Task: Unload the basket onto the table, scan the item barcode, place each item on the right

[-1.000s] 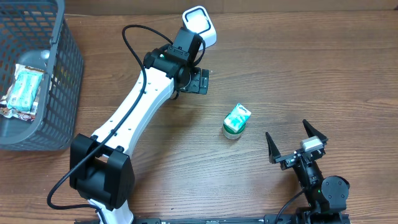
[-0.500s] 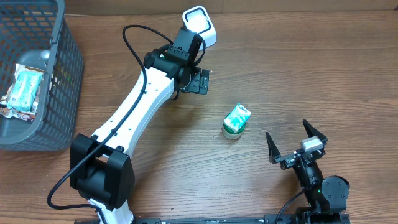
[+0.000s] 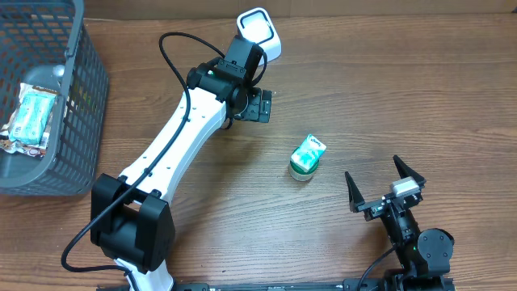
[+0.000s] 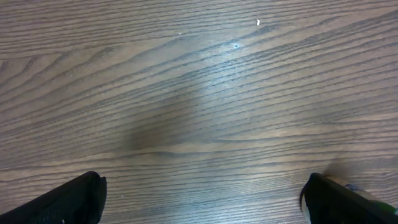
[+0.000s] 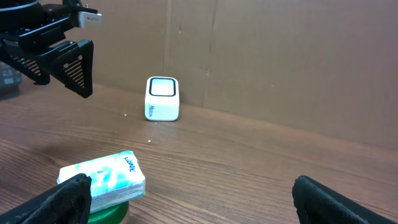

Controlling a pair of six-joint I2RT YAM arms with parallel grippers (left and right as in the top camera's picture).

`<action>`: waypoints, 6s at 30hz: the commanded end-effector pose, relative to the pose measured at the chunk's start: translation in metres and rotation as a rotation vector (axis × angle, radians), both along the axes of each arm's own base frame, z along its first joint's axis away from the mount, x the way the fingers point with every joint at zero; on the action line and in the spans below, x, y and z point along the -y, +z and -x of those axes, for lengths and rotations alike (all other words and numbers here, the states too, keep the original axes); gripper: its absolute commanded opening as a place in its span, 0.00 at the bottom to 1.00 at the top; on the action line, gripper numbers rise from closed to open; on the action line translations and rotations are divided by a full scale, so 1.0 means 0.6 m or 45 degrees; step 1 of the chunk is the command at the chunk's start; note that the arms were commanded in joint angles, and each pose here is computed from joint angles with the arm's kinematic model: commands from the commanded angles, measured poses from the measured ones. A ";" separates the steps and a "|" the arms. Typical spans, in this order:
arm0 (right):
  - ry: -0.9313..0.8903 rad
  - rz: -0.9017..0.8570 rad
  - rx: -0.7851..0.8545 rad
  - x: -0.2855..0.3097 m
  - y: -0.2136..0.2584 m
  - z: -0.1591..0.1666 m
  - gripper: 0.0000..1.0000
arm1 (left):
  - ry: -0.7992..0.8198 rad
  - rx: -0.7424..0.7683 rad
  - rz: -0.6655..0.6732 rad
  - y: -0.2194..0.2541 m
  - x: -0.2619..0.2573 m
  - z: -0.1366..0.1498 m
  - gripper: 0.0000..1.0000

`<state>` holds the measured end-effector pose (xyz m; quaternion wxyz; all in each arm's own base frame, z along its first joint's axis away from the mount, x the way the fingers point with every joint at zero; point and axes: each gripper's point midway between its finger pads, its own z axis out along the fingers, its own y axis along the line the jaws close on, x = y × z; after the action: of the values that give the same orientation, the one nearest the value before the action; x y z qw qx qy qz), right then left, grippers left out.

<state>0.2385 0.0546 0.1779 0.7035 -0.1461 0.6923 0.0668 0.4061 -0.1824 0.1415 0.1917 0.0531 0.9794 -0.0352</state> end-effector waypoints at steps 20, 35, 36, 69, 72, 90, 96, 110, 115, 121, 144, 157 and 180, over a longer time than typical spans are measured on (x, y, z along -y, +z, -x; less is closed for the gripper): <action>-0.001 -0.008 -0.001 0.001 -0.004 0.000 1.00 | -0.019 0.017 0.004 0.010 -0.001 -0.003 0.99; -0.001 -0.008 -0.001 0.001 -0.004 0.000 1.00 | -0.019 0.017 0.004 0.010 -0.001 -0.003 1.00; -0.001 -0.008 -0.001 0.001 -0.004 0.000 1.00 | -0.019 0.017 0.004 0.010 -0.001 -0.003 1.00; -0.001 -0.008 -0.001 0.001 -0.004 0.000 1.00 | -0.019 0.017 0.004 0.010 -0.001 -0.003 0.99; -0.001 -0.008 -0.001 0.001 -0.004 0.000 1.00 | -0.019 0.017 0.004 0.010 -0.001 -0.003 0.99; -0.001 -0.008 -0.001 0.001 -0.004 0.000 1.00 | -0.019 0.017 0.004 0.010 -0.001 -0.003 1.00; -0.001 -0.008 -0.001 0.001 -0.004 0.000 1.00 | -0.016 0.114 0.042 0.025 0.010 -0.031 1.00; -0.001 -0.008 -0.001 0.001 -0.004 0.000 1.00 | -0.827 -0.126 0.561 0.048 0.159 0.101 0.62; -0.001 -0.008 -0.001 0.001 -0.004 0.000 1.00 | -0.855 -0.187 0.471 0.029 0.168 0.131 0.63; -0.001 -0.008 -0.001 0.001 -0.004 0.000 1.00 | -0.918 -0.188 0.374 0.017 0.193 0.157 0.64; -0.001 -0.008 -0.001 0.001 -0.004 0.000 1.00 | -0.832 -0.328 0.261 -0.066 0.212 0.168 0.61; -0.001 -0.008 -0.001 0.001 -0.004 0.000 1.00 | -0.826 -0.396 0.258 -0.100 0.213 0.171 0.36; -0.001 -0.008 -0.001 0.001 -0.004 0.000 1.00 | -0.610 -0.152 0.219 0.022 0.181 0.103 0.04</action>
<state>0.2386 0.0546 0.1778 0.7034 -0.1458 0.6925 0.0668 0.3242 -0.3118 0.1245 0.0718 0.3115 0.9256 -0.2025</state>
